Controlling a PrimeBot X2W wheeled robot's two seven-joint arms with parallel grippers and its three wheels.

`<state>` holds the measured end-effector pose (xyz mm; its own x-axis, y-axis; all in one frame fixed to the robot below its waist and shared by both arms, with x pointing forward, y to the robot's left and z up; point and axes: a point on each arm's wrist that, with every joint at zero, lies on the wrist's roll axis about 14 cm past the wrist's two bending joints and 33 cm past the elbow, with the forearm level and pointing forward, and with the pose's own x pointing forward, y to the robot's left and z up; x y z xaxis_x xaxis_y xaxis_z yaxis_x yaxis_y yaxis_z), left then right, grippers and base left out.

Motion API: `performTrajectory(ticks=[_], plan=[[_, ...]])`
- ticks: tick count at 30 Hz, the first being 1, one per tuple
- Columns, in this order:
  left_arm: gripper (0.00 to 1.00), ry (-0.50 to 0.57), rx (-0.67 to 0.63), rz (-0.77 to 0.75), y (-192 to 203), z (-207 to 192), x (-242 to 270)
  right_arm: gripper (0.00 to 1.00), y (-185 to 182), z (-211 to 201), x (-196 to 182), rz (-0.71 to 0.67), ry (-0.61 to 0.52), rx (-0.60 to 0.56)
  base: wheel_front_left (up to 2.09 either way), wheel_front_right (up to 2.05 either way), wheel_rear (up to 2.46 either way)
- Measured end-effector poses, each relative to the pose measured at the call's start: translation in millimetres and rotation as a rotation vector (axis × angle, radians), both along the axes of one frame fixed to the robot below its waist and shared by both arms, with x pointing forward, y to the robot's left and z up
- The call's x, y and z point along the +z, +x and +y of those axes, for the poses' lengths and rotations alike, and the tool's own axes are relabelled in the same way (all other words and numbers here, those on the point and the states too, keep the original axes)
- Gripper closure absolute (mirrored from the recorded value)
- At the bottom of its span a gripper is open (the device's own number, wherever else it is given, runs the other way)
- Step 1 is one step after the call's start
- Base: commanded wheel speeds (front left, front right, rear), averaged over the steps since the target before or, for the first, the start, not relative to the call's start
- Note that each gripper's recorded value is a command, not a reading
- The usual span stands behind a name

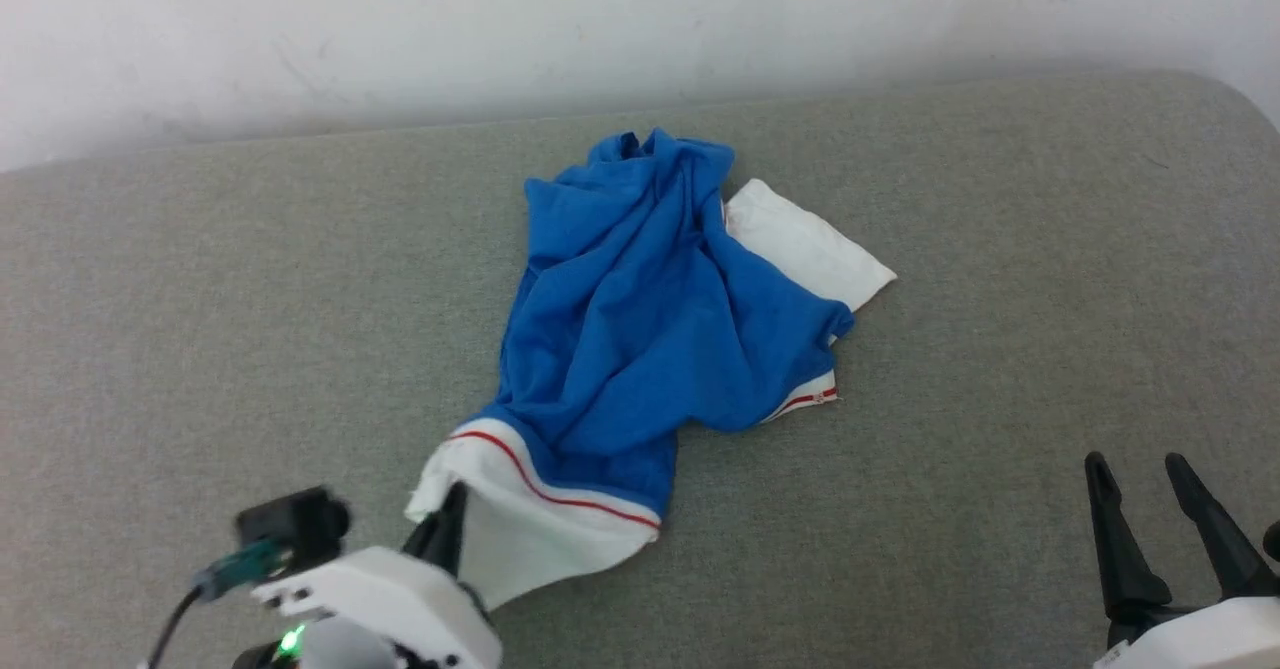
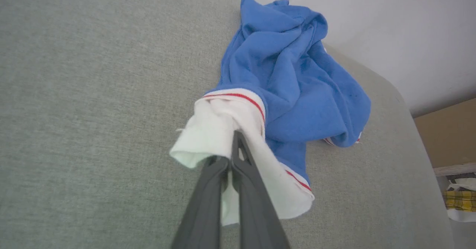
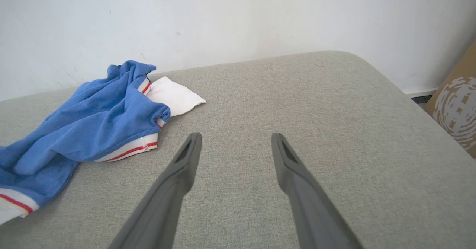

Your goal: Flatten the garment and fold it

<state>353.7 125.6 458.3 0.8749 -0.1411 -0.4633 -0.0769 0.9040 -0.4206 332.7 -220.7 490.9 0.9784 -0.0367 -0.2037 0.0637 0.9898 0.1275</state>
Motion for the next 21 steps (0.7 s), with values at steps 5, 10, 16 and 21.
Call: performTrajectory(ticks=[5,10,16,21], plan=[[1.00,-0.021,0.177,0.079,-40,49,-10,0.00,3,7,0,-0.003,0.004,0.023,0.00,0.00,0.00],[1.00,0.054,0.349,0.175,-95,106,-24,0.00,5,13,-3,0.010,0.005,0.048,0.00,0.00,0.00],[1.00,0.047,0.426,0.128,-108,127,-10,0.00,14,31,-3,0.019,-0.018,0.112,0.00,0.00,0.00],[1.00,0.000,0.387,0.082,-93,111,-3,0.00,51,70,29,-0.056,-0.094,0.227,0.00,0.00,0.00]])
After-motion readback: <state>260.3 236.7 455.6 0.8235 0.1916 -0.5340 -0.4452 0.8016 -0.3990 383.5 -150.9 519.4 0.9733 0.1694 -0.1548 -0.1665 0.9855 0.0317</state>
